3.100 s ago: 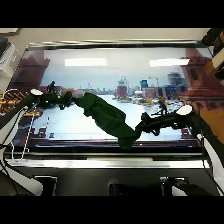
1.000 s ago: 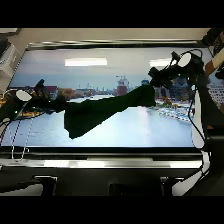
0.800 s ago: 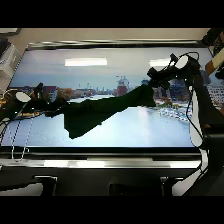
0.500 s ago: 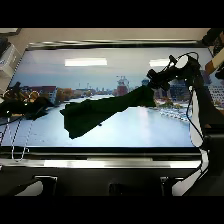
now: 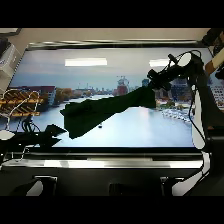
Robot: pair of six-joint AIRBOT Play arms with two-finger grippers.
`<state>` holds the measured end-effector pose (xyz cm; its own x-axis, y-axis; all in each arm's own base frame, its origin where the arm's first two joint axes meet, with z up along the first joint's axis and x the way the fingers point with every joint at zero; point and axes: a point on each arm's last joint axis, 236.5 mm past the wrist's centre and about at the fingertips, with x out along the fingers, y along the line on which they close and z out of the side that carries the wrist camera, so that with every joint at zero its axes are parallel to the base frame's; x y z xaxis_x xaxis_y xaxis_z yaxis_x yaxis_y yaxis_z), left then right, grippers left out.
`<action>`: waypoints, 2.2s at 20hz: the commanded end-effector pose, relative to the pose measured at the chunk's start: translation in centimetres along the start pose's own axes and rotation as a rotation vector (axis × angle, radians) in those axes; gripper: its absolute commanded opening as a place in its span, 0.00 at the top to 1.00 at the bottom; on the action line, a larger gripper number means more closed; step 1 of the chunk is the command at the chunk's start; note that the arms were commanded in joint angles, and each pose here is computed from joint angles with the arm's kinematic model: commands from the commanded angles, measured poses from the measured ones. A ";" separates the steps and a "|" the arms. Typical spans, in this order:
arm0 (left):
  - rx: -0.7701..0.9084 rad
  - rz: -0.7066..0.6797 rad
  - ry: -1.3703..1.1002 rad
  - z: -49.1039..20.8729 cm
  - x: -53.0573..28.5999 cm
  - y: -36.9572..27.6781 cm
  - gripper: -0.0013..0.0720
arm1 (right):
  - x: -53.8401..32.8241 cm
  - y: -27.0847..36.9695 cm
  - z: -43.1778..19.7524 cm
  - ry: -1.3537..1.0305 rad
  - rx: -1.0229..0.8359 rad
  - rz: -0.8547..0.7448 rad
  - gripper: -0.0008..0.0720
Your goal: Fold the clothes and pants, and hang the long-sleeved shirts on hangers.
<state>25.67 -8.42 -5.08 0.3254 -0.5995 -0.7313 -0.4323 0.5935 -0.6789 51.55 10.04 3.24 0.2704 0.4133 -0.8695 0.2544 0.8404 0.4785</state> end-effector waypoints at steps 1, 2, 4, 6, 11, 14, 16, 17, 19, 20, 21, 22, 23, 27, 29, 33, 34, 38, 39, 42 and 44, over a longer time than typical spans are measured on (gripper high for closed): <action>-0.028 -0.021 0.017 -1.2 3.1 0.7 0.00 | -0.9 0.5 -0.2 -0.008 -0.018 0.005 0.95; -0.032 -0.008 0.034 -1.5 3.9 0.9 0.00 | -1.1 0.5 -0.2 -0.011 -0.021 0.006 0.95; -0.059 -0.001 0.038 -1.4 5.4 1.1 0.00 | -1.4 0.7 -0.2 -0.016 -0.025 0.008 0.95; -0.065 -0.051 0.018 -0.9 6.4 -0.1 0.00 | -1.7 0.8 -0.2 -0.021 -0.028 0.010 0.95; -0.067 -0.050 -0.013 0.5 7.8 -0.8 0.46 | -2.3 1.0 -0.5 -0.018 -0.035 0.009 0.95; -0.027 -0.079 -0.038 2.0 7.2 -2.6 0.96 | -3.3 1.5 -0.5 -0.036 -0.049 0.017 0.95; 0.046 -0.137 -0.050 3.5 6.1 -6.1 0.96 | -4.8 2.2 -0.5 -0.064 -0.094 0.027 0.95; 0.105 -0.179 -0.064 4.6 4.8 -8.7 0.96 | -6.3 2.8 -0.3 -0.098 -0.135 0.036 0.95; 0.239 -0.286 -0.144 7.8 0.1 -15.4 0.96 | -11.0 3.8 0.6 -0.229 -0.211 0.036 0.95; 0.323 -0.346 -0.219 9.6 -3.9 -19.3 0.96 | -14.4 3.9 1.4 -0.333 -0.244 0.013 0.95; 0.408 -0.399 -0.308 11.1 -8.6 -23.1 0.96 | -18.7 4.2 2.1 -0.462 -0.292 -0.011 0.95; 0.505 -0.449 -0.434 12.2 -14.7 -27.2 0.96 | -23.2 4.9 2.3 -0.593 -0.355 -0.032 0.95; 0.605 -0.486 -0.567 12.3 -20.9 -30.8 0.96 | -28.5 5.9 2.0 -0.742 -0.425 -0.053 0.95; 0.951 -0.439 -1.106 5.7 -42.7 -39.5 0.96 | -47.8 9.6 -5.1 -1.277 -0.572 -0.061 0.95; 0.982 -0.392 -1.274 1.5 -48.2 -40.8 0.96 | -54.1 10.6 -10.6 -1.444 -0.594 -0.012 0.95; 0.945 -0.445 -1.348 -3.3 -50.8 -41.4 0.96 | -59.7 11.0 -17.3 -1.585 -0.525 0.141 0.95; 0.933 -0.444 -1.329 -3.3 -50.3 -41.1 0.96 | -59.7 11.0 -17.4 -1.576 -0.482 0.184 0.95; 0.790 -0.375 -1.055 1.3 -43.7 -37.6 0.96 | -52.5 9.8 -12.1 -1.316 -0.300 0.206 0.95; 0.748 -0.335 -0.930 3.1 -40.4 -35.8 0.96 | -48.5 9.2 -10.1 -1.183 -0.247 0.187 0.95; 0.594 -0.226 -0.573 8.2 -29.6 -29.5 0.96 | -32.4 5.4 -5.9 -0.652 -0.101 0.041 0.95; 0.499 -0.079 -0.388 11.7 -21.0 -23.5 0.96 | -22.0 2.2 -5.4 -0.299 -0.036 -0.053 0.95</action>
<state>36.57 -2.99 38.23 0.8502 -0.4241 -0.3120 0.1726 0.7843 -0.5959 39.33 2.52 36.31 0.8692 0.1418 -0.4737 0.0966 0.8908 0.4440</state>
